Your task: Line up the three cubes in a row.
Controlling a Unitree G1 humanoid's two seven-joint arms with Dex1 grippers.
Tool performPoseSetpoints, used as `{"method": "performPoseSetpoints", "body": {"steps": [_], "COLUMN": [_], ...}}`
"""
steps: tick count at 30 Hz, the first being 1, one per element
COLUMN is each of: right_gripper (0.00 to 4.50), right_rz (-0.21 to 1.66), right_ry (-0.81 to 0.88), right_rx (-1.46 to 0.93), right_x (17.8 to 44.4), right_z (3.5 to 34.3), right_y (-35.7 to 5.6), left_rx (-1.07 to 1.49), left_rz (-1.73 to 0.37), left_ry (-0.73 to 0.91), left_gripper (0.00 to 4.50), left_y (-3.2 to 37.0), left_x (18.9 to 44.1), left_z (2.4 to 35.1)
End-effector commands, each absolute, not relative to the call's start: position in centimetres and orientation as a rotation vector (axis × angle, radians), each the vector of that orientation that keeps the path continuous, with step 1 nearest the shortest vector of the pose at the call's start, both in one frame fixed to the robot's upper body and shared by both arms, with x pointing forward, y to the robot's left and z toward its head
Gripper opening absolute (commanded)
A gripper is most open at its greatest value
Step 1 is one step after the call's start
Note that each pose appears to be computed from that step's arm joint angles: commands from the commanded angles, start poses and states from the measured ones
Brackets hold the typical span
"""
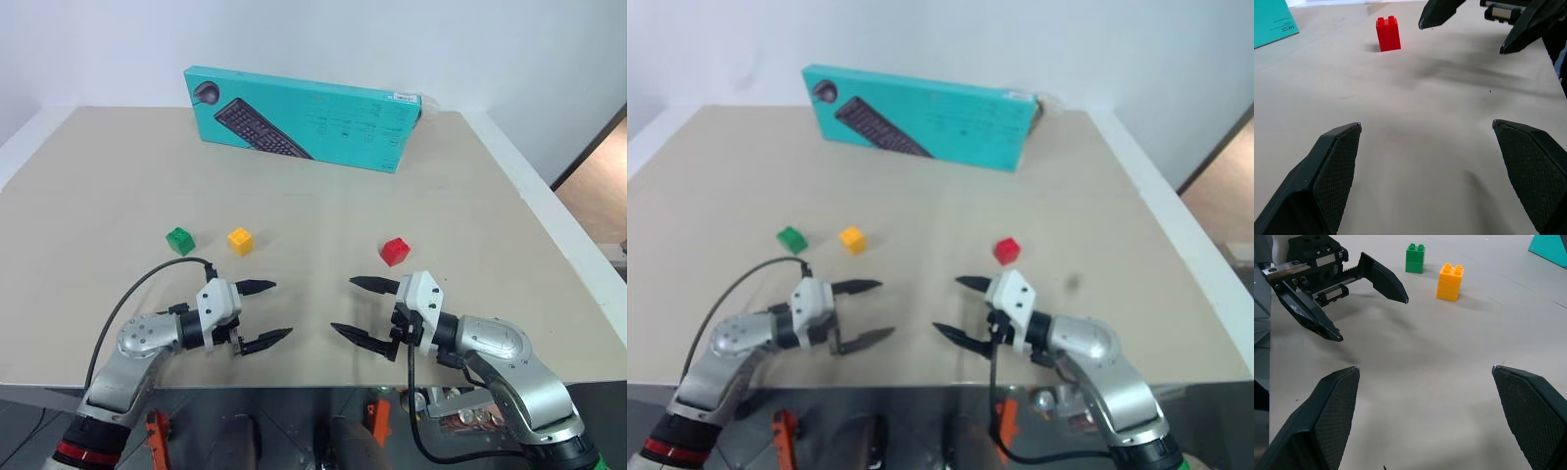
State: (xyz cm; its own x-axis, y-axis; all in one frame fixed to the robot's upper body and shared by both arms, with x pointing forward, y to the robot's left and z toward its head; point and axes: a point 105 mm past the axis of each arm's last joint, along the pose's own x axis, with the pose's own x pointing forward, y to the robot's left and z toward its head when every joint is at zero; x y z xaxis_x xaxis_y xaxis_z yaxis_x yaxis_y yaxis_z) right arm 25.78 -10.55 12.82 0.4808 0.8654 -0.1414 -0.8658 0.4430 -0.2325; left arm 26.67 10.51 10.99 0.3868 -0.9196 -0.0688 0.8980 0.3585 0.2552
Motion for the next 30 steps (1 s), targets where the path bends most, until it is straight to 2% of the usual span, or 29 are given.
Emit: {"method": "performPoseSetpoints", "body": {"steps": [1, 3, 7, 13, 20, 29, 30], "right_gripper": [4.5, 4.5, 4.5, 4.5, 4.5, 4.5, 4.24], "right_rz": [1.029, 0.952, 0.68, 0.439, 0.383, 0.413, 0.397], "right_ry": [-0.069, -0.109, -0.184, -0.135, -0.017, 0.099, 0.101], "right_rx": [-0.244, -0.213, -0.238, -0.198, -0.087, -0.043, -0.035], "right_x": [25.8, 26.6, 30.3, 34.2, 35.9, 36.3, 36.5], "right_z": [14.6, 15.5, 17.7, 18.0, 16.1, 13.4, 13.3], "right_y": [-10.4, -10.9, -13.7, -17.5, -18.7, -18.6, -18.7], "left_rx": [0.25, 0.249, 0.251, 0.266, 0.277, 0.279, 0.278], "left_rz": [-1.194, -1.206, -1.223, -1.251, -1.264, -1.251, -1.25], "left_ry": [-0.118, -0.12, -0.135, -0.156, -0.173, -0.177, -0.176], "left_gripper": [4.44, 4.44, 4.44, 4.44, 4.44, 4.44, 4.48], "left_y": [10.2, 10.0, 9.6, 9.1, 8.8, 8.9, 8.9], "left_x": [26.6, 26.5, 26.5, 26.3, 26.1, 26.1, 26.1], "left_z": [11.8, 12.0, 12.5, 12.8, 13.0, 13.1, 13.1]}}
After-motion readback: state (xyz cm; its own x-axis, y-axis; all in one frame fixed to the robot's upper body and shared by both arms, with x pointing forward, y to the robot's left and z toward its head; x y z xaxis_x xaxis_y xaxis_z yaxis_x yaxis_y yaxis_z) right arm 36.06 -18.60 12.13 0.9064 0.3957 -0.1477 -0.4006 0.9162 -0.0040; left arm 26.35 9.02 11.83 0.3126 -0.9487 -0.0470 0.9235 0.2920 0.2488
